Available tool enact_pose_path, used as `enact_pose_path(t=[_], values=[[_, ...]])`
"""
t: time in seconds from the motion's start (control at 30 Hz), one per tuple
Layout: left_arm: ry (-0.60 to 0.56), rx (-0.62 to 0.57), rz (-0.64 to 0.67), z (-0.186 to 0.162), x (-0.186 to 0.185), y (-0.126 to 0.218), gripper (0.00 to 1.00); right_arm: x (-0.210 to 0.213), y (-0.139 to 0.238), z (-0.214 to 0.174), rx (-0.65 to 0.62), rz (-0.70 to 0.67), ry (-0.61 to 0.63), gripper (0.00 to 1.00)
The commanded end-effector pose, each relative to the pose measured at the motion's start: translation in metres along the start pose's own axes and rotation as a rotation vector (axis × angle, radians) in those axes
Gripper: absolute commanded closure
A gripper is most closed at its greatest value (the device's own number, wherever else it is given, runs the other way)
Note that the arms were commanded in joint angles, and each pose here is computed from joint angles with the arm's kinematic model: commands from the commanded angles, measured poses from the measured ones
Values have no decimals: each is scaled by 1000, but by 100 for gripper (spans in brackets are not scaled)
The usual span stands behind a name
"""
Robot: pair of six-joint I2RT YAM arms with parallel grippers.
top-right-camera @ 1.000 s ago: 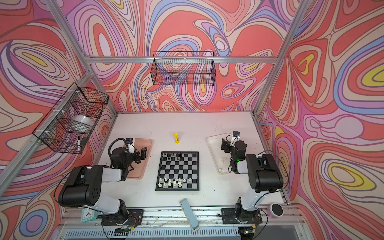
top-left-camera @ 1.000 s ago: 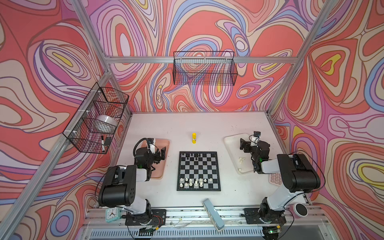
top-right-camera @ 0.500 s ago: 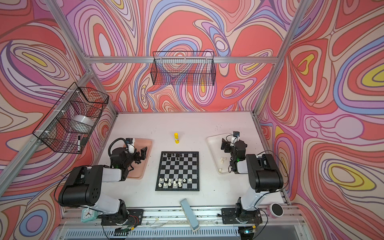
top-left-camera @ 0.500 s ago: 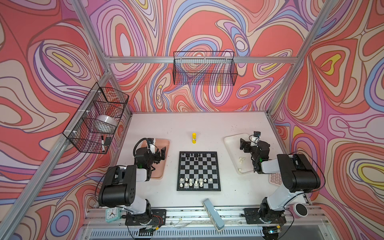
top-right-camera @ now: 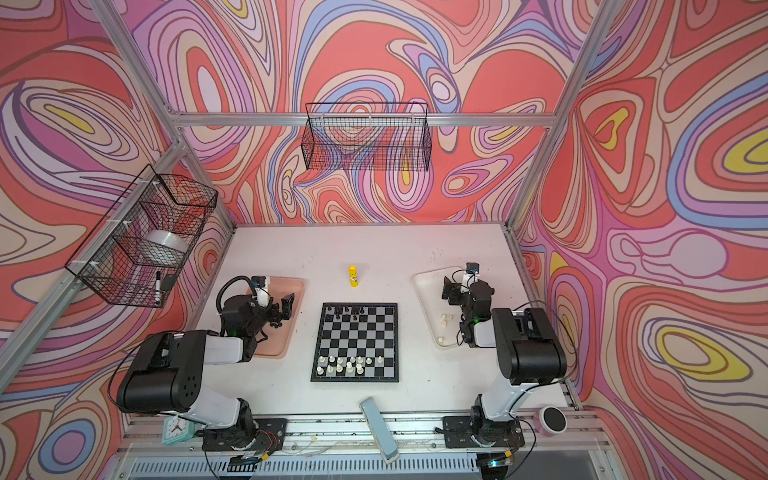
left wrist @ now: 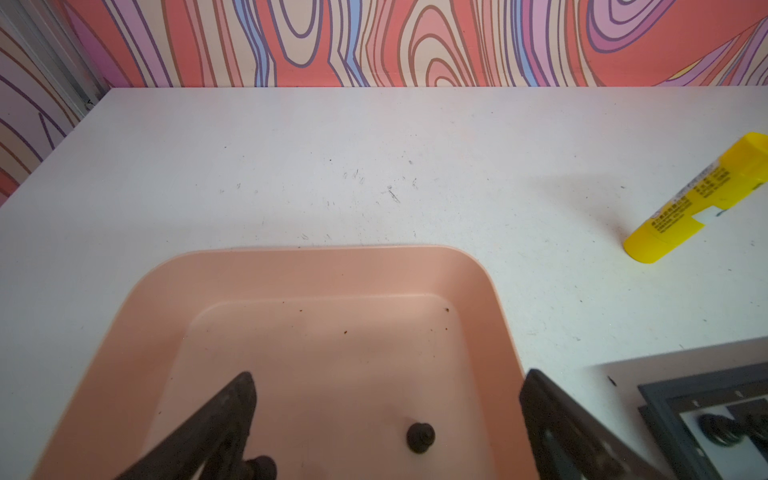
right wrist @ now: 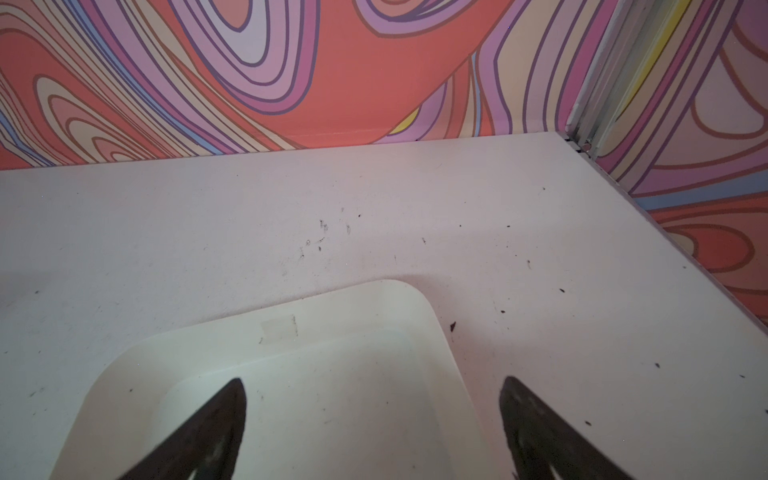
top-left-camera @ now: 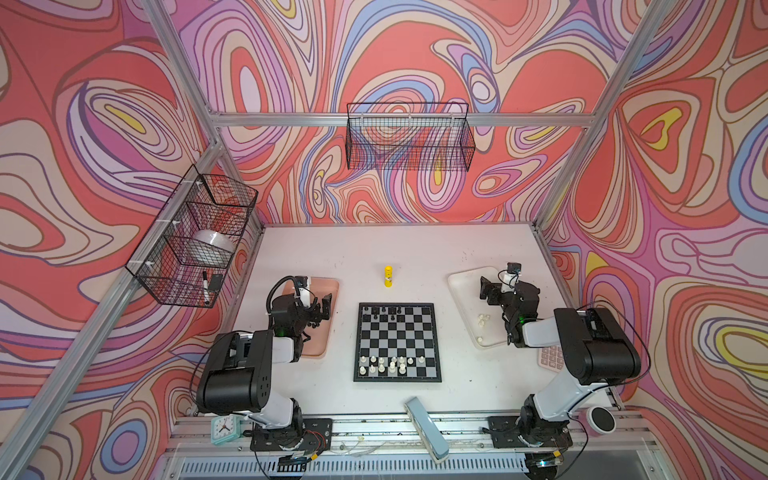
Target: Set up the chess pieces on the board
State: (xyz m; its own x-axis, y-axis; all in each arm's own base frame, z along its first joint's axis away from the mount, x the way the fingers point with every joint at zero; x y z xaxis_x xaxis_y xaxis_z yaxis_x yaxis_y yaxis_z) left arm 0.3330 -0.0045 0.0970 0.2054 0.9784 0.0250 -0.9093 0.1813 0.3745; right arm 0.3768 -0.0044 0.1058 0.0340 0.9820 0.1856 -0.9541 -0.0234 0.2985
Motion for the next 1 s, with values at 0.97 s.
enact_pose_path(t=[0.97], values=[[-3,32,55,69,10,25,0,12,35,94,153,-96,-230,2]])
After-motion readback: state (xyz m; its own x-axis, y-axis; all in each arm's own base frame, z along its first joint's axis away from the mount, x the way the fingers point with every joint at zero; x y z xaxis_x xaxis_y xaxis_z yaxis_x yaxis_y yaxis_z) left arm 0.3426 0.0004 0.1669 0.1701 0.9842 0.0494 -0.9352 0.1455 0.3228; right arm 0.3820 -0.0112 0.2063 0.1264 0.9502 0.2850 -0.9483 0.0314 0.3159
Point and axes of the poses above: each gripper's point midway between its finger pads, its own y axis back along the fingers, its own x axis along the line the jaws close on, z = x × y, the point moved 5 cm from there along y, back along the fingers, and after that the axes turned 7 degrees about -y, right-handed, at the moved point
